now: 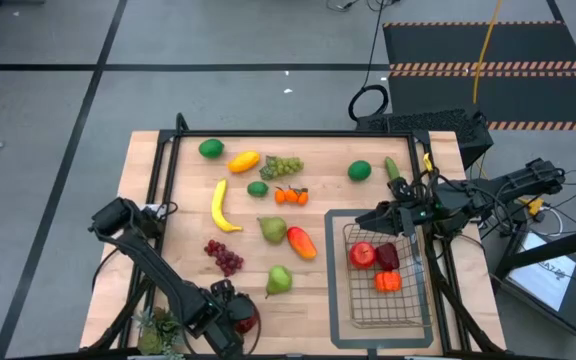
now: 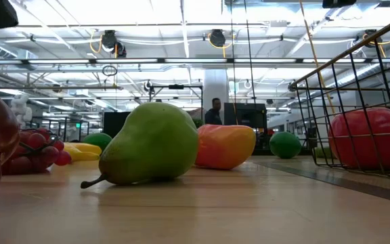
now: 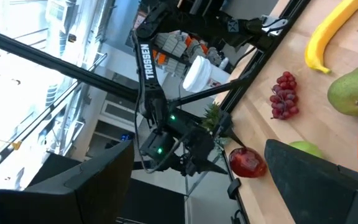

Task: Build produce basket
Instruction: Put the dark red apple into the wire basket

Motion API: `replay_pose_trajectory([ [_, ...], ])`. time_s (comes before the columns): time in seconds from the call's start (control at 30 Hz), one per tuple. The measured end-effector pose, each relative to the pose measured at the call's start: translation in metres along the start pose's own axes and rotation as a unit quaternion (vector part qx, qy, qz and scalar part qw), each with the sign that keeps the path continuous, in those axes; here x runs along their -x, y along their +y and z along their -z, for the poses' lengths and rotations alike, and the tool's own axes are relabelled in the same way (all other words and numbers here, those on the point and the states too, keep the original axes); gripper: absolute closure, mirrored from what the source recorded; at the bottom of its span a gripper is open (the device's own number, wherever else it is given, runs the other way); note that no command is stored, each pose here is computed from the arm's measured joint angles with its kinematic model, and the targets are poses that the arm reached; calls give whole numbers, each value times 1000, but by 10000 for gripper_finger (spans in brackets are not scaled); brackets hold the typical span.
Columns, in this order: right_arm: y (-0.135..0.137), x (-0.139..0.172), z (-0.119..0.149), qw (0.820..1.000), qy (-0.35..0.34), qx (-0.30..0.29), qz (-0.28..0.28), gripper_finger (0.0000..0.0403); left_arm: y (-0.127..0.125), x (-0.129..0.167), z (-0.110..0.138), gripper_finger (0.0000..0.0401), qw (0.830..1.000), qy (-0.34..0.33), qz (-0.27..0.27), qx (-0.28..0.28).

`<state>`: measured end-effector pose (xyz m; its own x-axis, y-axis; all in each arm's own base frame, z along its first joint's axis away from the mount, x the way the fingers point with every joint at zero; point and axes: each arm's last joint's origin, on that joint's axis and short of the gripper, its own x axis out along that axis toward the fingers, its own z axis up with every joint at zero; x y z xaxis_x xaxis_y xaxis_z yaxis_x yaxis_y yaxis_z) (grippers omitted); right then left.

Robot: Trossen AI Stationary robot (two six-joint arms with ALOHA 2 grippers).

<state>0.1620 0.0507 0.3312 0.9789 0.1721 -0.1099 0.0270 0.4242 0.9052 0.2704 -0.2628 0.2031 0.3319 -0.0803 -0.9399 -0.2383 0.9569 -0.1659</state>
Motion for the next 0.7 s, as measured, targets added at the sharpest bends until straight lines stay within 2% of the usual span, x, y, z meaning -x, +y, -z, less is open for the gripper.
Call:
replay_pose_trajectory([
  [0.17,0,0,0,1000,0,0,0,46,-3,-16,3,2,1000,17,-4,11],
  [0.4,0,0,0,1000,-1,0,1,46,-5,-23,2,5,999,16,0,29],
  [0.6,0,0,0,1000,-2,-6,1,46,-1,-24,-4,53,1000,14,-1,17],
  [0.7,0,0,0,1000,-2,-10,1,46,1,-24,-8,64,1000,12,-1,15],
])
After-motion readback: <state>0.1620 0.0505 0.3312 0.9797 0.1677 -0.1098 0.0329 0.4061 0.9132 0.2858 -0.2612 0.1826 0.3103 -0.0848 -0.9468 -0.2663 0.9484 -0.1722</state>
